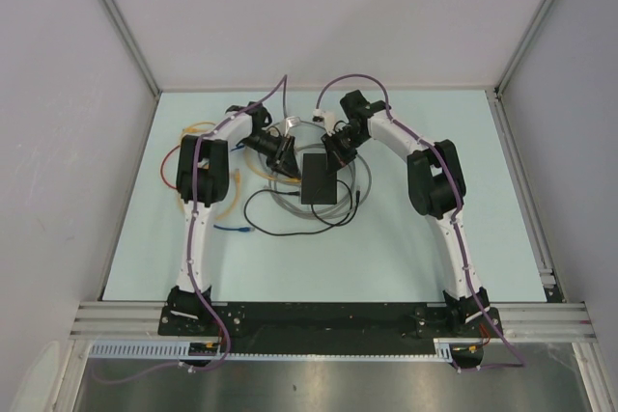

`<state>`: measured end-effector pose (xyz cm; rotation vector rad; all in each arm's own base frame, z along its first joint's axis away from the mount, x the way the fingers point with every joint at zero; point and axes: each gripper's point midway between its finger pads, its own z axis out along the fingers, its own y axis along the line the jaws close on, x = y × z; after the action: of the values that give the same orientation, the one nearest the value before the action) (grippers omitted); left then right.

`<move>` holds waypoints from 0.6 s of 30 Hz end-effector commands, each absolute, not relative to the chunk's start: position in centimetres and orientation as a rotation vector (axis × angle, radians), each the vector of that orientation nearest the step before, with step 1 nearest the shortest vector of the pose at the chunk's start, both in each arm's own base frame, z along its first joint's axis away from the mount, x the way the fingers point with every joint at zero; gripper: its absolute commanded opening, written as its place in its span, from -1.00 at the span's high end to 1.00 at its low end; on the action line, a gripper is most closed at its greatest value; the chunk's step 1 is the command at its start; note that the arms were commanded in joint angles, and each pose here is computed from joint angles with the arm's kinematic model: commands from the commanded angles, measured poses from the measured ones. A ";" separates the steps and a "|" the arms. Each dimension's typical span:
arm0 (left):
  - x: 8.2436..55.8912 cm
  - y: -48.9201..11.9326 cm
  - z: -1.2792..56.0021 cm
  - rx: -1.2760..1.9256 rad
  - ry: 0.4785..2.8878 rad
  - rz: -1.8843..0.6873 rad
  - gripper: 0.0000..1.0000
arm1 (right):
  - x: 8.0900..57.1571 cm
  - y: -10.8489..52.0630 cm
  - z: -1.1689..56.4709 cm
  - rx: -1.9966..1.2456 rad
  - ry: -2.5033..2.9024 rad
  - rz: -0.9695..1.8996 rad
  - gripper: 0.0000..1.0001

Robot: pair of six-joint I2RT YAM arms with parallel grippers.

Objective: Pull the plug from the switch port

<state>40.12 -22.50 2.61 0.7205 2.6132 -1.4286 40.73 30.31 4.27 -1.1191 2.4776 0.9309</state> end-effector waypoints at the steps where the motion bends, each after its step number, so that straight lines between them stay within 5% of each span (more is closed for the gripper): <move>1: 39.6 -22.8 2.3 0.742 2.601 -1.495 0.35 | 39.6 26.6 -2.1 -1.145 2.679 0.708 1.00; 18: 38.7 -23.6 1.1 0.855 2.623 -1.489 0.43 | 39.6 26.5 -2.3 -1.145 2.685 0.686 1.00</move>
<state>39.98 -22.57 2.47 0.7509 2.5910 -1.4996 40.74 30.31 4.27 -1.1148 2.4779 0.9298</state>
